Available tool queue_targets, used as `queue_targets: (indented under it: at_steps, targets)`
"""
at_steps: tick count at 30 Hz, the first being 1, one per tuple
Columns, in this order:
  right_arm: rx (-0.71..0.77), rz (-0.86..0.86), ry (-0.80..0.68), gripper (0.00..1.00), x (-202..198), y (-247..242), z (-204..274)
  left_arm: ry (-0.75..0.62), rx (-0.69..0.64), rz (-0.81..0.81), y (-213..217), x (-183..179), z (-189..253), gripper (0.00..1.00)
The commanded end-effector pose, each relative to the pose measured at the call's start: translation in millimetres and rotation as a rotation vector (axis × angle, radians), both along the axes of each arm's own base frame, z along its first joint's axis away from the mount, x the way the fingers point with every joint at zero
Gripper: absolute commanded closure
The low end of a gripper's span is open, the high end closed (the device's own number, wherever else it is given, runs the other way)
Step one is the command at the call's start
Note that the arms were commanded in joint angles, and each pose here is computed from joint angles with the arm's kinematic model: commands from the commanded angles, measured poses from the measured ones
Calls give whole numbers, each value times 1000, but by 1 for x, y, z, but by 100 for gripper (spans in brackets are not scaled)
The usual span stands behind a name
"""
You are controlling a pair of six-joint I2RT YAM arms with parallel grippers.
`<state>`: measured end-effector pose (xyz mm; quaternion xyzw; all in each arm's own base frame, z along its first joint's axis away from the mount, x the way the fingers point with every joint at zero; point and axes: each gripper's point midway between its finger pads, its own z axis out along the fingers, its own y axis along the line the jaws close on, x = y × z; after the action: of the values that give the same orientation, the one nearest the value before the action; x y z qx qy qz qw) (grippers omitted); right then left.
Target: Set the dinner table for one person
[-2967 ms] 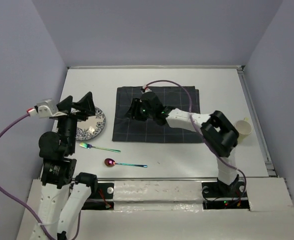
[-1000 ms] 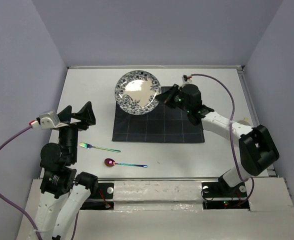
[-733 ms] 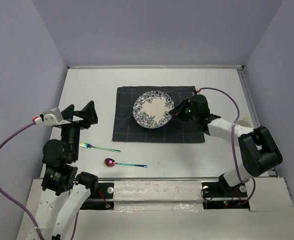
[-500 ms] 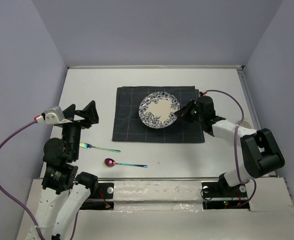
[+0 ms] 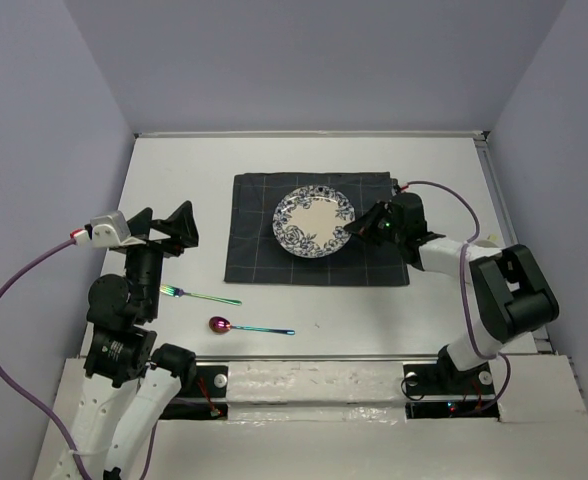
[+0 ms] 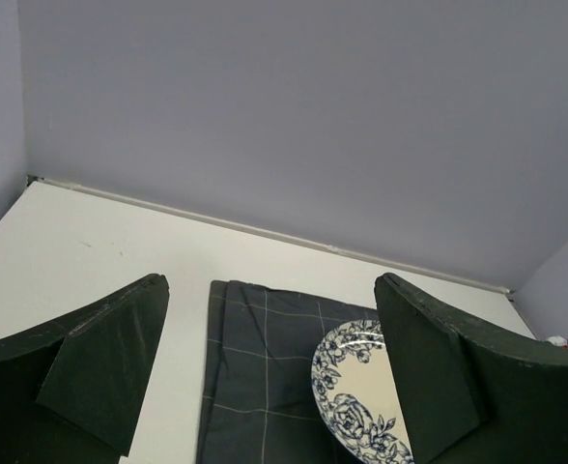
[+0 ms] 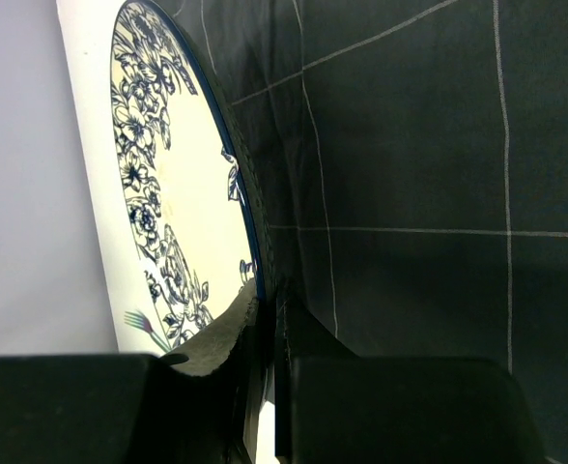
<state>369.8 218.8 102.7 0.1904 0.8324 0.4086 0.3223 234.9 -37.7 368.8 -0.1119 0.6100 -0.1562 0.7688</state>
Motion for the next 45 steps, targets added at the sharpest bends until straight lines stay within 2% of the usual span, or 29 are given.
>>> queue_targets:
  at_steps: [1,8,18,28,32,35,36,38,39,42,43,45]
  targets:
    - [132,39,-176,100,19,18,55,-23,3,-12,-3,3,4,1]
    - [143,44,-134,100,20,21,35,-17,4,-13,-4,5,3,1]
    - [166,65,-178,100,24,26,55,-19,3,-17,-4,5,4,1]
    - [171,80,-110,100,30,36,27,-23,4,-18,-4,5,4,1]
    - [142,33,-99,100,33,29,18,-20,6,-16,-4,5,3,1]
    - [124,32,-93,86,33,28,15,-21,5,-18,-5,5,4,1]
    - [110,34,-73,76,31,27,11,-21,3,-18,-5,5,4,1]
    - [73,34,-52,67,31,25,7,-21,5,-18,-5,5,4,1]
    - [47,50,-65,58,34,25,9,-21,3,-18,-5,5,4,1]
    - [-20,63,-25,50,28,20,0,-24,2,-22,-5,4,5,1]
    - [-39,61,-8,43,25,17,-5,-24,4,-23,-5,4,5,1]
    - [-88,39,-25,36,24,8,-2,-29,1,-23,-5,3,6,1]
